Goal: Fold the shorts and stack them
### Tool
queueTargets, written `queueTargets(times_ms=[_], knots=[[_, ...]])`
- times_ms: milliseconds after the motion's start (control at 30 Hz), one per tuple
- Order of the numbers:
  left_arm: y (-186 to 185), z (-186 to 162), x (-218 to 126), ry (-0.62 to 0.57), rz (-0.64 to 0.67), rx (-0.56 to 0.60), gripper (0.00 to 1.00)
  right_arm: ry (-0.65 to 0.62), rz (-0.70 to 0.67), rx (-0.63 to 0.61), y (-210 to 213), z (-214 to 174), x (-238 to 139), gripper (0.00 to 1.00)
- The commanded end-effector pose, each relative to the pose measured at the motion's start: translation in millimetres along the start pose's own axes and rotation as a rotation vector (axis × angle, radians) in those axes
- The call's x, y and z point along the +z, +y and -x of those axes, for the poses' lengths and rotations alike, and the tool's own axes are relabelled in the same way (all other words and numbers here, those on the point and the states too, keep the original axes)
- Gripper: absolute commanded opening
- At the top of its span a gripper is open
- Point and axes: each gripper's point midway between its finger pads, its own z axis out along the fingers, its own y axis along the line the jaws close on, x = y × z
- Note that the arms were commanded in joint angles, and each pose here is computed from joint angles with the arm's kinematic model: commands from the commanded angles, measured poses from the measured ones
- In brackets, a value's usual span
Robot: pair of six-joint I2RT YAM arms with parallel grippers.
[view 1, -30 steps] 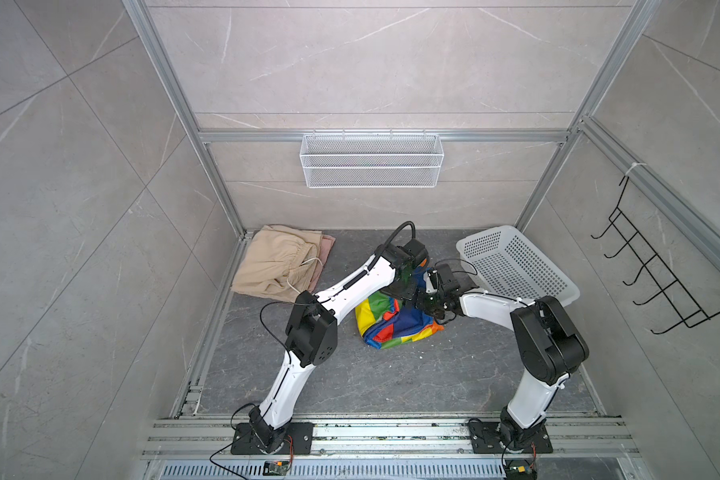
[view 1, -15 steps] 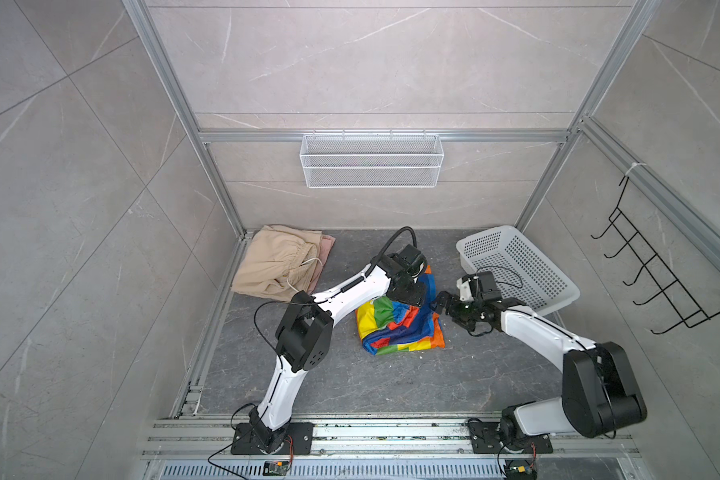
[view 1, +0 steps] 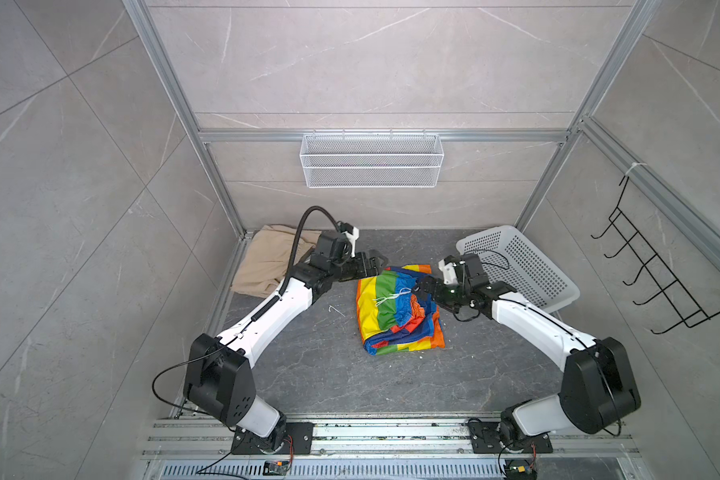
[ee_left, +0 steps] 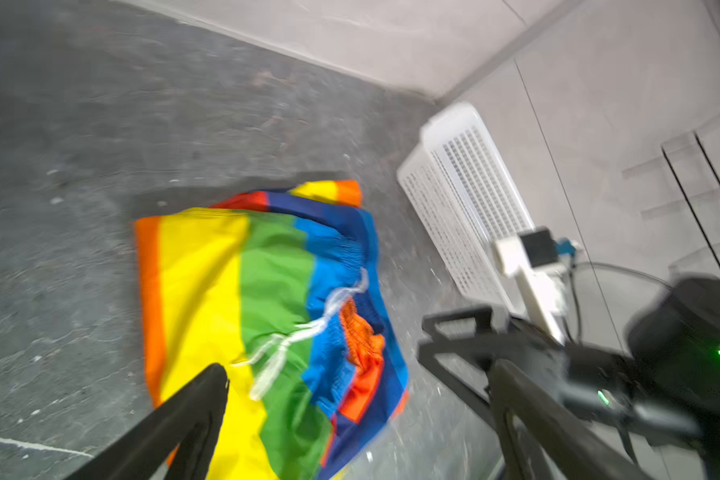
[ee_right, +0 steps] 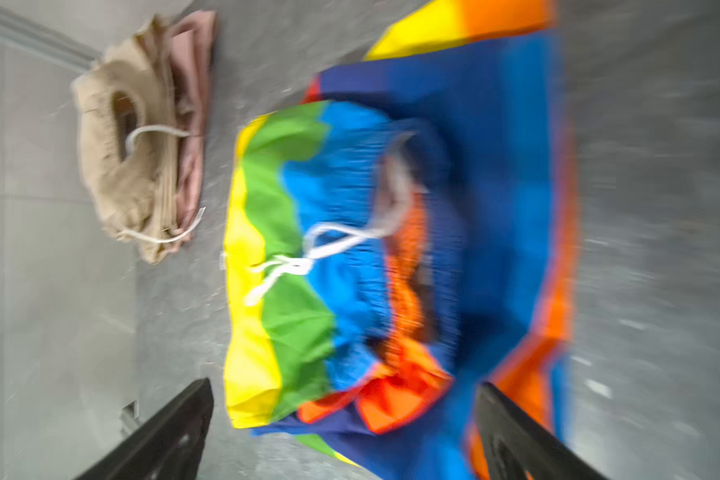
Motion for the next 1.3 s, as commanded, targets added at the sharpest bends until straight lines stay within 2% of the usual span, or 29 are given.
queueTargets(times_ms=[0, 100, 267, 533, 633, 700, 800, 1000, 1167, 1233, 1267], knots=[[28.2, -57.4, 30.4, 0.109, -0.033, -0.153, 1.0, 0.057, 0.063, 0.016, 20.7, -7.5, 32.3, 0.99], [45.4, -82.6, 46.2, 0.16, -0.065, -0.237, 1.0, 0.11, 0.023, 0.028, 7.3, -21.4, 57.9, 0.99], [68.9, -113.6, 67.4, 0.257, -0.017, -0.279, 1.0, 0.157, -0.083, 0.045, -30.3, -41.5, 75.7, 1.0], [88.4, -111.5, 60.5, 0.293, 0.133, -0.179, 0.98, 0.113, -0.065, 0.033, -26.6, -36.4, 50.6, 1.0], [92.9, -121.9, 73.2, 0.36, 0.144, -0.169, 0.86, 0.086, -0.055, 0.041, -25.2, -26.8, 38.5, 0.99], [103.6, -131.4, 78.7, 0.408, 0.209, -0.152, 0.77, 0.071, -0.052, 0.05, -26.9, -22.0, 31.2, 0.99], [115.7, -137.5, 82.6, 0.446, 0.272, -0.125, 0.58, 0.055, -0.045, 0.06, -29.7, -18.0, 22.7, 0.99], [131.2, -143.5, 86.6, 0.505, 0.379, -0.033, 0.29, 0.029, -0.042, 0.059, -32.0, -15.1, 9.2, 0.99], [130.3, -131.1, 82.6, 0.507, 0.418, 0.015, 0.13, 0.012, -0.041, 0.056, -32.8, -14.3, 2.3, 0.99], [127.1, -118.7, 72.0, 0.503, 0.454, 0.06, 0.02, 0.011, -0.039, 0.053, -32.0, -14.5, 0.2, 0.99], [124.9, -110.9, 65.9, 0.5, 0.474, 0.084, 0.0, 0.009, -0.041, 0.051, -32.2, -14.6, -0.5, 0.99]])
